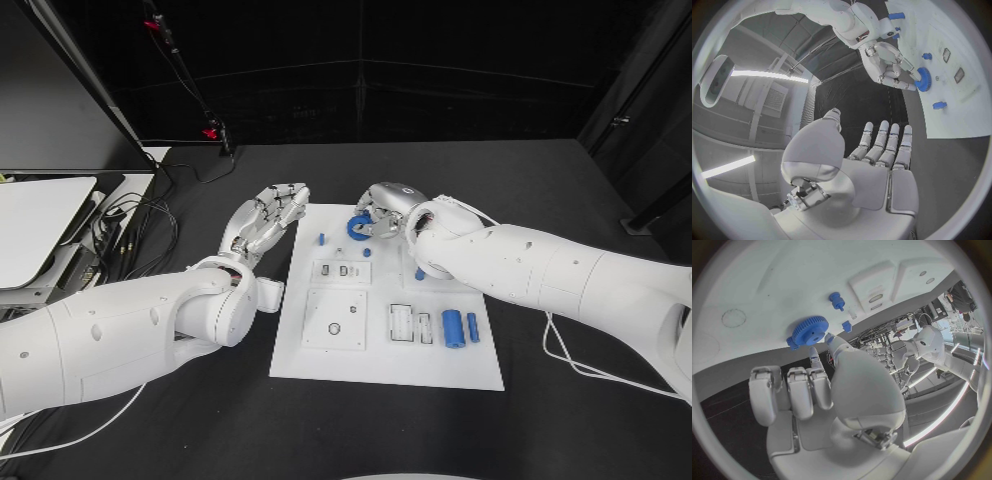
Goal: Assemble the parts on the task board
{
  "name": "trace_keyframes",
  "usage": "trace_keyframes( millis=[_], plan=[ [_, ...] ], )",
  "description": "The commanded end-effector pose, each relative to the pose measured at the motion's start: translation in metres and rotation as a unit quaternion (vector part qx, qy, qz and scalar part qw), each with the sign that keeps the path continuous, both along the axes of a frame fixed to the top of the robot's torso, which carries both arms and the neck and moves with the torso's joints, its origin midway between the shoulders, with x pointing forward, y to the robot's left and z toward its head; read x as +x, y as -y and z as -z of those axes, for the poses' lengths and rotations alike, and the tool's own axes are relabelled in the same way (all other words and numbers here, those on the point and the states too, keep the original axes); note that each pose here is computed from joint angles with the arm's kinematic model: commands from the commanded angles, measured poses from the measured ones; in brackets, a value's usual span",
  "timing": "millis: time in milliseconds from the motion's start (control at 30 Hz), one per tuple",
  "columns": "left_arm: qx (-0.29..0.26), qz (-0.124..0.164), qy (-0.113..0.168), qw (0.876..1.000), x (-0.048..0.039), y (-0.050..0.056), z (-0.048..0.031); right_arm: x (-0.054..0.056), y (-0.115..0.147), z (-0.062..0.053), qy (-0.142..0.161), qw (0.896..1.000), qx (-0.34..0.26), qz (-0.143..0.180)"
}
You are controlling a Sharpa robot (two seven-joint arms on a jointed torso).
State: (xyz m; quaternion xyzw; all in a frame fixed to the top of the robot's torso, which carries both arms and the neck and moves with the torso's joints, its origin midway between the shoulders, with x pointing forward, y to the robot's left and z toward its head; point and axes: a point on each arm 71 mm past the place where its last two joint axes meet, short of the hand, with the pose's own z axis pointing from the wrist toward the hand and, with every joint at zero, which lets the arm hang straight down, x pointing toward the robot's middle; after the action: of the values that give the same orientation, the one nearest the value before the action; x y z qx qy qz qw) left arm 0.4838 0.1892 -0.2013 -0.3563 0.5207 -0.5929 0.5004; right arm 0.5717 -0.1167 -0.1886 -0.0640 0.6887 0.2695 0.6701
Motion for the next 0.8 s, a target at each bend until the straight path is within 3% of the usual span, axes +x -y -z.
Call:
trace_keyframes(
  millis=[33,333,667,800],
  plan=[
    [-0.028,0.016,0.108,0.994,-0.0053,0.0011,-0.0158,0.0,0.0,-0.0035,0.012,1.0,0.011,0.0],
    [-0.028,0.016,0.106,0.994,-0.0049,0.0012,-0.0155,0.0017,0.0029,0.0016,-0.019,1.0,-0.006,0.016],
    [-0.028,0.017,0.105,0.994,-0.0046,0.0015,-0.0152,-0.0011,0.0025,-0.0052,0.017,1.0,0.023,0.0],
    [-0.028,0.017,0.105,0.994,-0.0046,0.0013,-0.0152,-0.0025,0.0039,-0.0054,0.016,1.0,0.025,-0.003]
  ],
)
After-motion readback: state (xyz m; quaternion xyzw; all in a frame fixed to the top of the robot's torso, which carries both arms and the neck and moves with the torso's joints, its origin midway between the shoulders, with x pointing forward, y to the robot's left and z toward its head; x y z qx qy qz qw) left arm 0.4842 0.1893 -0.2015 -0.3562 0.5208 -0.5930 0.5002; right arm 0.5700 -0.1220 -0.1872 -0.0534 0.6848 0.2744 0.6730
